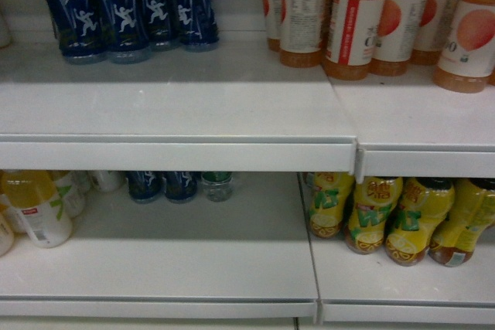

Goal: Move water from second to third shelf

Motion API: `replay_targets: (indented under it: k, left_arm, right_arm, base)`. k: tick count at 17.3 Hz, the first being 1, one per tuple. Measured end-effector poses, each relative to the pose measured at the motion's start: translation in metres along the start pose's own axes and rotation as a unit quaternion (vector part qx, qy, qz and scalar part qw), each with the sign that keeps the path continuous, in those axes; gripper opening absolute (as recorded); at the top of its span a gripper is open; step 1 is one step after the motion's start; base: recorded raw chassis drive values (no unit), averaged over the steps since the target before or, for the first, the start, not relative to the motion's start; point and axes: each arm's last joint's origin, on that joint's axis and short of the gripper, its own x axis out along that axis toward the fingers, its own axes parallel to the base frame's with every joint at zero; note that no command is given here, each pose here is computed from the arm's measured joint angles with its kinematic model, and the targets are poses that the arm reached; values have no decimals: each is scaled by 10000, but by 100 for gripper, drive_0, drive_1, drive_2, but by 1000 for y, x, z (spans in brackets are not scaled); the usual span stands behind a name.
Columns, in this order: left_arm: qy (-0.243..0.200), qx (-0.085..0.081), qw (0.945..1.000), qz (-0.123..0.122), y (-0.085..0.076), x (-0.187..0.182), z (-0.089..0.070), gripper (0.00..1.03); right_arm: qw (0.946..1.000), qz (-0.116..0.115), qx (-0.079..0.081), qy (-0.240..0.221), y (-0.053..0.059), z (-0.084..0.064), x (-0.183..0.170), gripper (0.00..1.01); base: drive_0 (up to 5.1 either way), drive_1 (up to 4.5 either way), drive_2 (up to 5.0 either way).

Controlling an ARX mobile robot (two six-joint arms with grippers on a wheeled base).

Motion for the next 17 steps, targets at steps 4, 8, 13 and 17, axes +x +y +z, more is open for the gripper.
replay_targets:
  k: [4, 8, 13, 17]
  left_arm:
    - [10, 0, 10000, 0, 0, 0, 0, 98]
    - [2, 0, 10000, 2, 0, 0, 0, 98]
    - [6, 0, 10000, 0, 0, 0, 0, 98]
    - [0, 0, 10000, 0, 0, 0, 0, 98]
  right_arm:
    - [10000, 21, -7, -22, 0, 0, 0, 40]
    - [10000, 47, -4, -14, 0, 0, 0, 40]
    - [10000, 29, -7, -24, 0, 0, 0, 40]
    - [10000, 11, -4, -14, 0, 0, 0, 40]
  base:
    - [0, 0, 0]
    - [0, 0, 0]
    - [-102, 47, 47]
    - [-510, 235, 235]
